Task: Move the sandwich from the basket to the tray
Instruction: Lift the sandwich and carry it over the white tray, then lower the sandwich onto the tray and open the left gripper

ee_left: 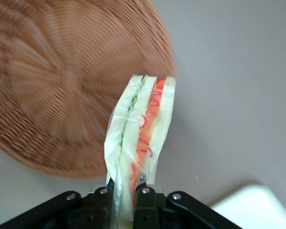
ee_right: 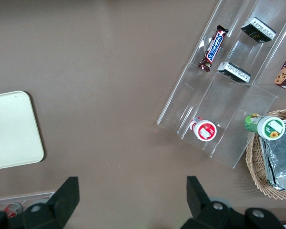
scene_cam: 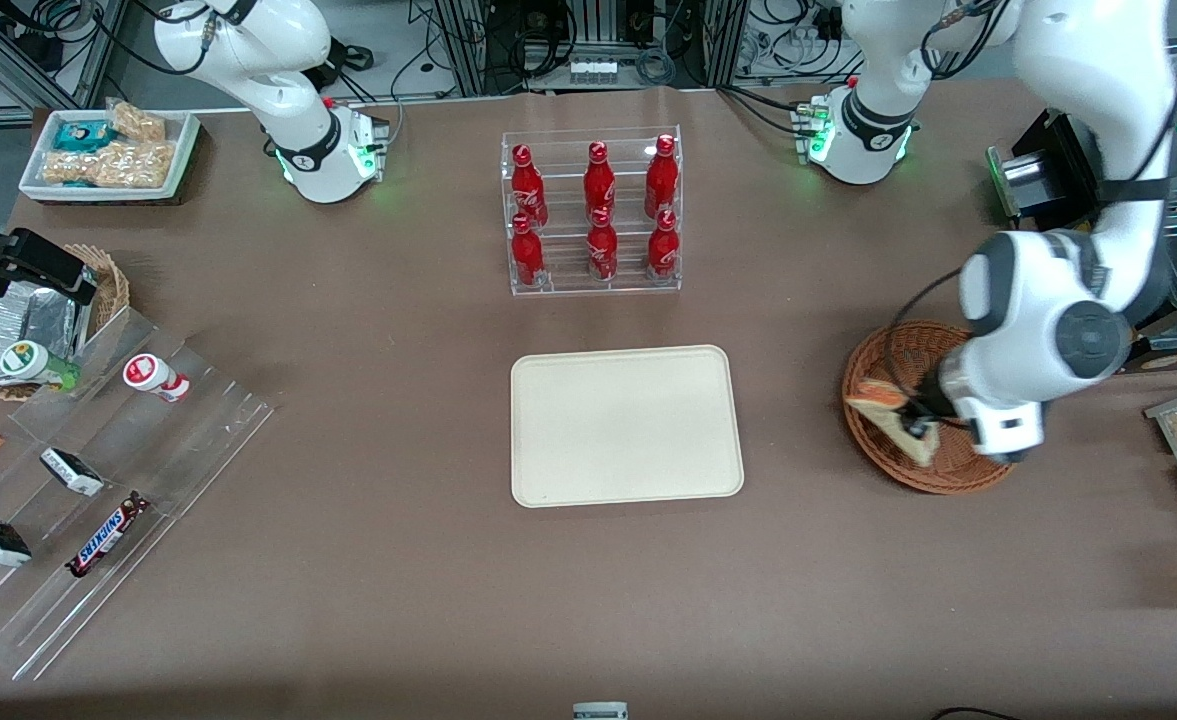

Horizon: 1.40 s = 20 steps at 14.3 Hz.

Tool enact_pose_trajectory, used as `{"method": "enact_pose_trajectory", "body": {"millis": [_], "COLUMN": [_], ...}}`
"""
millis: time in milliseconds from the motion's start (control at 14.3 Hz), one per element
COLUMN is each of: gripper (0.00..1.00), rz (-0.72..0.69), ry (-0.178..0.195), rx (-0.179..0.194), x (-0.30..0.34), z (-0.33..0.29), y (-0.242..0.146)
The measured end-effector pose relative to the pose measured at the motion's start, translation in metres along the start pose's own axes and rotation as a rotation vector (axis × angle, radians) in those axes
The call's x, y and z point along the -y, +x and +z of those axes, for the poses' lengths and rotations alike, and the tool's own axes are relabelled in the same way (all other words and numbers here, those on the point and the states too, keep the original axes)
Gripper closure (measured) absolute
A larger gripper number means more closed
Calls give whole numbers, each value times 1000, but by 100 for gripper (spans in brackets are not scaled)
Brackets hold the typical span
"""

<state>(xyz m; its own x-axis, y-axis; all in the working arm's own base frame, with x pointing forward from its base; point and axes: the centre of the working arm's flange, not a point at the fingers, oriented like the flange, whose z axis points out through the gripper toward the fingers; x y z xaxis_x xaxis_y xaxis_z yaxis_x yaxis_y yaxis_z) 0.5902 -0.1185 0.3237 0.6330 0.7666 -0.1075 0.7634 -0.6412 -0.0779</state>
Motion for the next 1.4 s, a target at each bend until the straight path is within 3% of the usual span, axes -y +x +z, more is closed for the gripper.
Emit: {"method": "enact_pose_trajectory", "body": {"millis": [279, 628, 767, 1116, 1395], "gripper": [85, 85, 85, 86, 86], "rz": [188, 354, 429, 532, 636], "ry": [-3, -100, -118, -116, -94], "rx": [-23, -49, -62, -69, -71], "x": [-71, -137, -152, -190, -196], "z": [10, 33, 53, 95, 105], "y": [-99, -195, -232, -283, -289]}}
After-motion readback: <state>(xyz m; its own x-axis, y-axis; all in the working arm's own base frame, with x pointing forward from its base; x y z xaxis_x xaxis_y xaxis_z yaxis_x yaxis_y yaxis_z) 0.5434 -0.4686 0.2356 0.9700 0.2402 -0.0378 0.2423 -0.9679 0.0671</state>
